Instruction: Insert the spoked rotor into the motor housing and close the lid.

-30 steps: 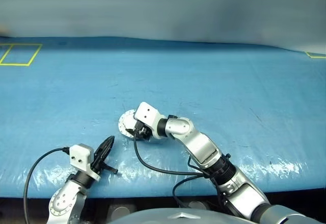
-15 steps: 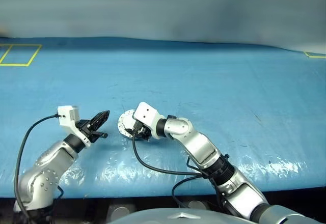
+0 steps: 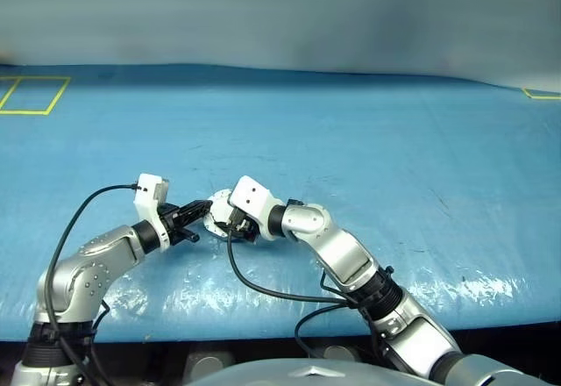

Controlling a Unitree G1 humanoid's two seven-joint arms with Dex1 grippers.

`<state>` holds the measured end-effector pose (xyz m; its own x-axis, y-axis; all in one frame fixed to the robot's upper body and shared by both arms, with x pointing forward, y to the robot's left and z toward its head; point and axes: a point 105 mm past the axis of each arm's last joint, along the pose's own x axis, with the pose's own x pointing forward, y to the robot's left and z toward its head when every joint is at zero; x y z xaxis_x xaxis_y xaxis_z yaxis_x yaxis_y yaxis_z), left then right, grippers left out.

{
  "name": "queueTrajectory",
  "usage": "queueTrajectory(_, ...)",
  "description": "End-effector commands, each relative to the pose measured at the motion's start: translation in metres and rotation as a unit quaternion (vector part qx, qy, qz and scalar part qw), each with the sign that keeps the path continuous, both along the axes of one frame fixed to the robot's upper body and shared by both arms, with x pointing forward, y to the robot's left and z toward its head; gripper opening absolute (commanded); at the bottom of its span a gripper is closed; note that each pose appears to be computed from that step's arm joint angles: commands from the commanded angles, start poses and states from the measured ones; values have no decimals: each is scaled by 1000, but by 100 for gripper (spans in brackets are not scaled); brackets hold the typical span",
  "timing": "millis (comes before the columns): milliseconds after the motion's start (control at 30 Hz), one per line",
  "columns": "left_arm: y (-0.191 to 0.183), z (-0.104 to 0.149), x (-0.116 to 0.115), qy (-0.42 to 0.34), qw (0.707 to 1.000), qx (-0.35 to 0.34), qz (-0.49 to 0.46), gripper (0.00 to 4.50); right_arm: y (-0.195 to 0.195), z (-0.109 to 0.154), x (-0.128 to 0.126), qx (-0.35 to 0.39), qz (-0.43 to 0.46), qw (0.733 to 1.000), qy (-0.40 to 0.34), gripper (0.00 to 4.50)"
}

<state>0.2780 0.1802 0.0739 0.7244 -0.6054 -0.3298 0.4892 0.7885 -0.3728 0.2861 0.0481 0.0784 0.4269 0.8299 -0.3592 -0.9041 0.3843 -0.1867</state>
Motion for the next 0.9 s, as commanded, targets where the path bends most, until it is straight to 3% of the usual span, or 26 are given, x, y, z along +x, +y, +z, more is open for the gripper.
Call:
queueTrajectory(33,-5,-15,-11,37,999,21,-24,0,-3,-11,-1,-11,-13,1000,18,302)
queueTrajectory(100,-7,-16,-13,38,999,21,-30,0,-2,-11,-3,-2,-9,1000,28,302)
queueTrajectory(167,-8,-17,-15,39,998,27,-34,0,-1,-8,-5,9,-8,999,30,375)
queueTrajectory(267,-8,-17,-16,37,998,29,-33,0,-5,-1,-5,25,-20,999,26,446)
queueTrajectory(433,-6,-16,-16,29,998,40,-32,0,-36,23,-17,80,-28,996,39,446)
queueTrajectory(533,-8,-13,-16,23,999,37,-32,0,-51,37,-24,149,-55,983,95,446)
queueTrajectory(567,-9,-13,-16,21,999,36,-32,0,-55,39,-22,171,-78,975,119,446)
queueTrajectory(667,-12,-12,-14,16,999,30,-37,0,-66,36,-15,271,-168,916,242,446)
queueTrajectory(900,-18,-12,-8,11,998,32,-48,0,-54,8,-16,303,-232,846,373,446)
